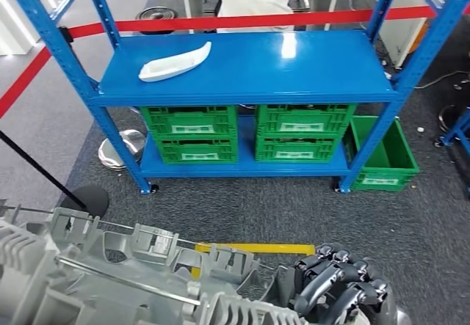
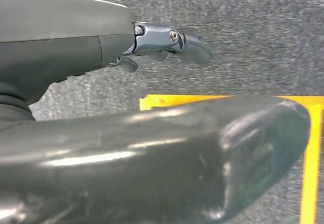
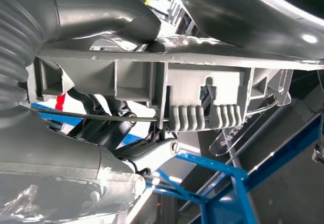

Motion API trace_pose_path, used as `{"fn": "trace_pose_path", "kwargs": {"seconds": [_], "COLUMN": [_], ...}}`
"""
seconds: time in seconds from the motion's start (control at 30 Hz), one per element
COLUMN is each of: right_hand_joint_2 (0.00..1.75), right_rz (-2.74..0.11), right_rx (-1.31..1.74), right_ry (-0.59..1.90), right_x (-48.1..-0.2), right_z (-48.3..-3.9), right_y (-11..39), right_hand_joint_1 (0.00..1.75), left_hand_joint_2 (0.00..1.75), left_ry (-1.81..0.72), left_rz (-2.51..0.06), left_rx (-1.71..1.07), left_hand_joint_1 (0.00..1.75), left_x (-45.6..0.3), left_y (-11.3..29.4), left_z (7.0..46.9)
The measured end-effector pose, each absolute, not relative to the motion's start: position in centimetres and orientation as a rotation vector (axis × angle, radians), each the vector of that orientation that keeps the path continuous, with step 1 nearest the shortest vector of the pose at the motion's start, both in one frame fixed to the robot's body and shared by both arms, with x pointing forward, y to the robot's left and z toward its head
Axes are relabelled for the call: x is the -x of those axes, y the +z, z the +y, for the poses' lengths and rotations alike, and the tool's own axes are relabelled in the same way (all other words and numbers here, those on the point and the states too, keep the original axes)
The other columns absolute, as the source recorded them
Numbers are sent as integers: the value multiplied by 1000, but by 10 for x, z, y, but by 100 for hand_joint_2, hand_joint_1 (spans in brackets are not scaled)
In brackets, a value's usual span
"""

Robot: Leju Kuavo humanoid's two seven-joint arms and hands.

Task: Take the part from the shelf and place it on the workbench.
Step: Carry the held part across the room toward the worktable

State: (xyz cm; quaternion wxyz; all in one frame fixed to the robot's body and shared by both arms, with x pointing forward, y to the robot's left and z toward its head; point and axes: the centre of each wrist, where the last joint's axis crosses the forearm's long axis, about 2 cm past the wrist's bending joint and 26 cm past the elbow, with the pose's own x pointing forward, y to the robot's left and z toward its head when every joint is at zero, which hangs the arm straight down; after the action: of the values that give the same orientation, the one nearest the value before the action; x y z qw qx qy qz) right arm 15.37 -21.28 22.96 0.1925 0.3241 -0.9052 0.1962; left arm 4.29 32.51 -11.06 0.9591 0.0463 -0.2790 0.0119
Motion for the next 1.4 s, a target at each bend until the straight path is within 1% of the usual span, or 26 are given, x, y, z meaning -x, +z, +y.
{"fn": "trace_pose_path", "kwargs": {"seconds": [0.7, 1.4], "right_hand_joint_2": [175, 175], "right_rz": [-2531, -2521], "right_rx": [-901, -914], "right_ry": [575, 578], "right_x": [-153, -154], "right_z": [-217, -215], "right_y": [228, 227], "right_hand_joint_1": [175, 175], "left_hand_joint_2": [0, 0], "left_ry": [26, 30], "left_rz": [-572, -567], "left_rx": [-82, -108], "left_hand_joint_1": [0, 0], "left_x": [-44, -46], "left_y": [-111, -110], "left_z": [320, 332]}}
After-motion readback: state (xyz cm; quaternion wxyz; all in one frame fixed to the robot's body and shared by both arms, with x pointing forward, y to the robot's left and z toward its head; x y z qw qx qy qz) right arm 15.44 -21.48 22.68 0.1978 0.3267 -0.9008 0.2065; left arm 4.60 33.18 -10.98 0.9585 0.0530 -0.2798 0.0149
